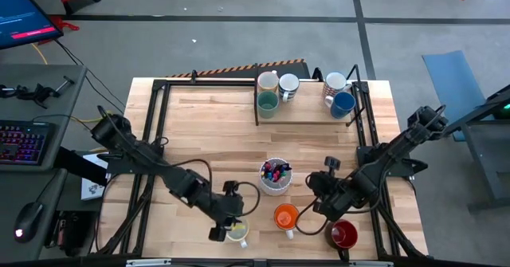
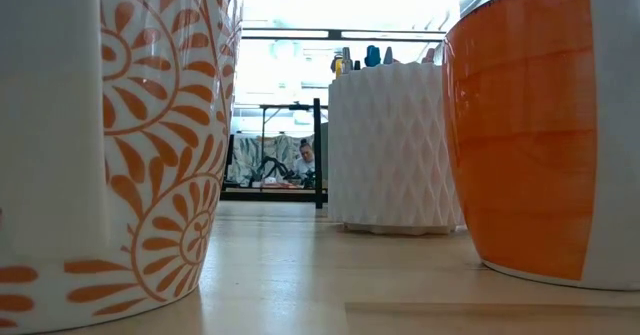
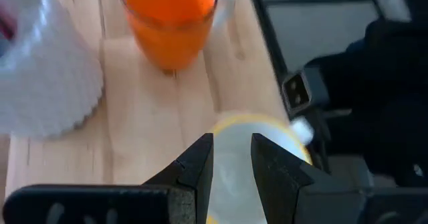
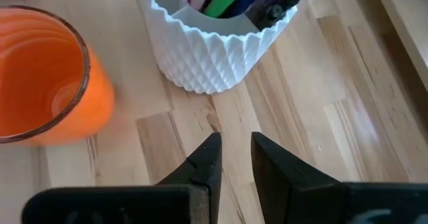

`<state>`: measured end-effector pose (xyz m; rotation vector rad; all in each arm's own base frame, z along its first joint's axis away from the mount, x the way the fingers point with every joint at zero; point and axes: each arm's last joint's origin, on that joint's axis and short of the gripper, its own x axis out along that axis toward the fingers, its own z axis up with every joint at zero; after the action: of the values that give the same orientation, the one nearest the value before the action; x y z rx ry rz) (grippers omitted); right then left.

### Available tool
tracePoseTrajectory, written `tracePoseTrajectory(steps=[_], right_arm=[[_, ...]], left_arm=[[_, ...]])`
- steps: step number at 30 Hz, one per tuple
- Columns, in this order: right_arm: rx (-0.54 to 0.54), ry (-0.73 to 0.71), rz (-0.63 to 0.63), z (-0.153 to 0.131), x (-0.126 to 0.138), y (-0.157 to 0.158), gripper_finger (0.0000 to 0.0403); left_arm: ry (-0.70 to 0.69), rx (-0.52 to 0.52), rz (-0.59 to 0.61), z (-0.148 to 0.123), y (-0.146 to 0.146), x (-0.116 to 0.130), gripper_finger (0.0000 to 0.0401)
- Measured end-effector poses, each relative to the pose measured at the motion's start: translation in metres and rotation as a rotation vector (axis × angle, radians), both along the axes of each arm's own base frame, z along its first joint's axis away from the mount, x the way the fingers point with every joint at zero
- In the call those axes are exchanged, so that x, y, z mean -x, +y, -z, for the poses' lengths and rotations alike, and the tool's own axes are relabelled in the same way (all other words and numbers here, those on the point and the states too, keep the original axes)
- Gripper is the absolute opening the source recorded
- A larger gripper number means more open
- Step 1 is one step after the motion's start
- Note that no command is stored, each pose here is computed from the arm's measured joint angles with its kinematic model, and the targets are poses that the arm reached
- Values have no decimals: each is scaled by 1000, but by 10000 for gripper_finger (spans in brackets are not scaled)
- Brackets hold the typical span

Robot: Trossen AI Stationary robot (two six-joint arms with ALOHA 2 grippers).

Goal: Place coffee mugs
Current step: Move the orange patterned mug to the top of the table

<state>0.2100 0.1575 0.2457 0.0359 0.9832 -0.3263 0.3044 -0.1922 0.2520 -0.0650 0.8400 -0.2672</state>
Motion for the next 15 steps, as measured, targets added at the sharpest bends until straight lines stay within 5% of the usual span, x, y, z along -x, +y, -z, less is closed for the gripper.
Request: tracePoseTrajectory(steps=[15], right_arm=[[-10, -35, -2, -1, -1, 3, 59]], left_arm=[[83, -81, -68, 23, -9, 1, 90]])
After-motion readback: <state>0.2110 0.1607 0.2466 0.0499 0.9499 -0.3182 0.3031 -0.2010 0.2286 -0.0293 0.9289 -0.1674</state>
